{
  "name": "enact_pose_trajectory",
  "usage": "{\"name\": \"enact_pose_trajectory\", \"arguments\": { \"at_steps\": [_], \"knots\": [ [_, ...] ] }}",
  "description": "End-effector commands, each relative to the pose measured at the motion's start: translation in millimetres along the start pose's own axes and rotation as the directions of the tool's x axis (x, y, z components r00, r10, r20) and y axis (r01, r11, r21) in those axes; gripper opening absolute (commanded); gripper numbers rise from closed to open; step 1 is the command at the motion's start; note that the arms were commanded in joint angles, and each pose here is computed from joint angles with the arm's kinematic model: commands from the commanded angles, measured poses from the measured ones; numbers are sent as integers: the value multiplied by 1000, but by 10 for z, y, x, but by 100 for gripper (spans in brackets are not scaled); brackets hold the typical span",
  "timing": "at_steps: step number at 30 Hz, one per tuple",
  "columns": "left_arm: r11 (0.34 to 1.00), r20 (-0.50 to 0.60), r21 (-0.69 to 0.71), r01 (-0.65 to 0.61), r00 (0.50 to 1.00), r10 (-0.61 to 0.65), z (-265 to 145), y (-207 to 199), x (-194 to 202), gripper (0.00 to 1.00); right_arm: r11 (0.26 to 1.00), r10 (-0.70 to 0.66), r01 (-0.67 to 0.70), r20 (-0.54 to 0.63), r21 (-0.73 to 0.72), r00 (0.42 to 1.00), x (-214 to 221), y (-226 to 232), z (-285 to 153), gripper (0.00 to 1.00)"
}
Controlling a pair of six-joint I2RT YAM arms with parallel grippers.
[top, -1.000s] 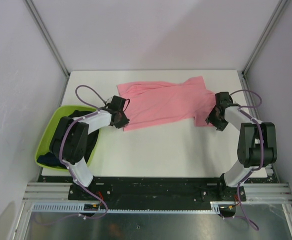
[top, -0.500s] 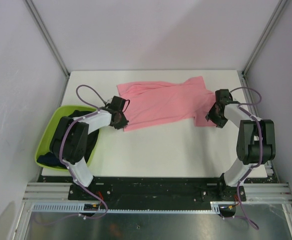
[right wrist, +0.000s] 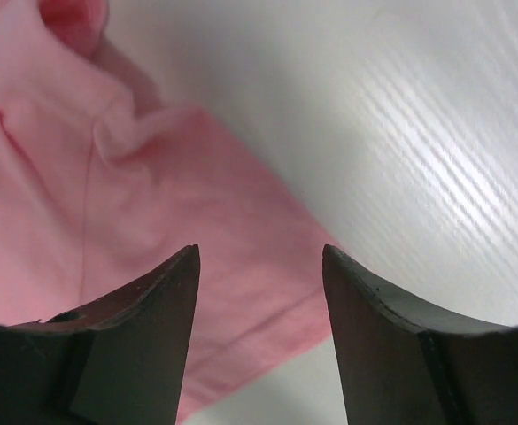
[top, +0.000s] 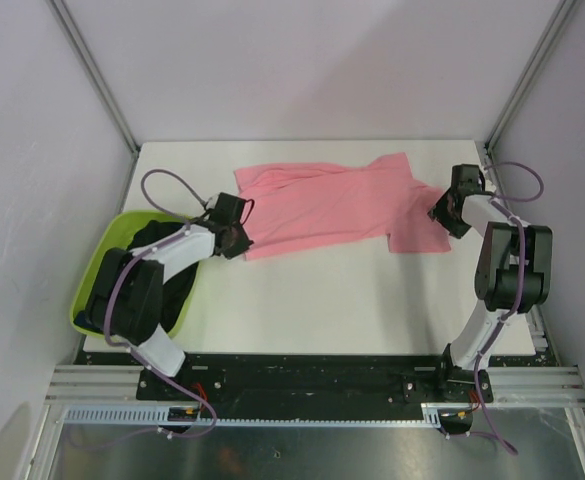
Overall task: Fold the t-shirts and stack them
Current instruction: Flatten out the tshirt
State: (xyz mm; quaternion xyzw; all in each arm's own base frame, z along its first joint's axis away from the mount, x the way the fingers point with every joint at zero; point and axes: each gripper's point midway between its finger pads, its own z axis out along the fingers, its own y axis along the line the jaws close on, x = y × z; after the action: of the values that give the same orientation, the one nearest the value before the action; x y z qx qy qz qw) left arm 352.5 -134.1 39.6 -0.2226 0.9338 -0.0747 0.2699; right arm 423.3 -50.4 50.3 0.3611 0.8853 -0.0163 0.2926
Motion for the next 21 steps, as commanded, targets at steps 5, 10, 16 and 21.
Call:
{"name": "enact_pose_trajectory", "arguments": {
  "at_steps": [5,10,16,21],
  "knots": [
    [995,111,-34,92,990,-87,-251,330,-228,0,996,10,2,142,-86,990,-514,264,131,64],
    [993,108,-38,108,989,-104,-245,378,-269,0,988,-4,33,187,-150,982,-624,411,156,63],
    [993,100,-38,114,989,-109,-224,374,-293,0,978,-19,57,185,-198,983,-576,564,187,61],
    [993,95,-37,111,990,-107,-214,370,-293,0,972,-38,82,196,-221,980,-534,685,177,59]
  ]
}}
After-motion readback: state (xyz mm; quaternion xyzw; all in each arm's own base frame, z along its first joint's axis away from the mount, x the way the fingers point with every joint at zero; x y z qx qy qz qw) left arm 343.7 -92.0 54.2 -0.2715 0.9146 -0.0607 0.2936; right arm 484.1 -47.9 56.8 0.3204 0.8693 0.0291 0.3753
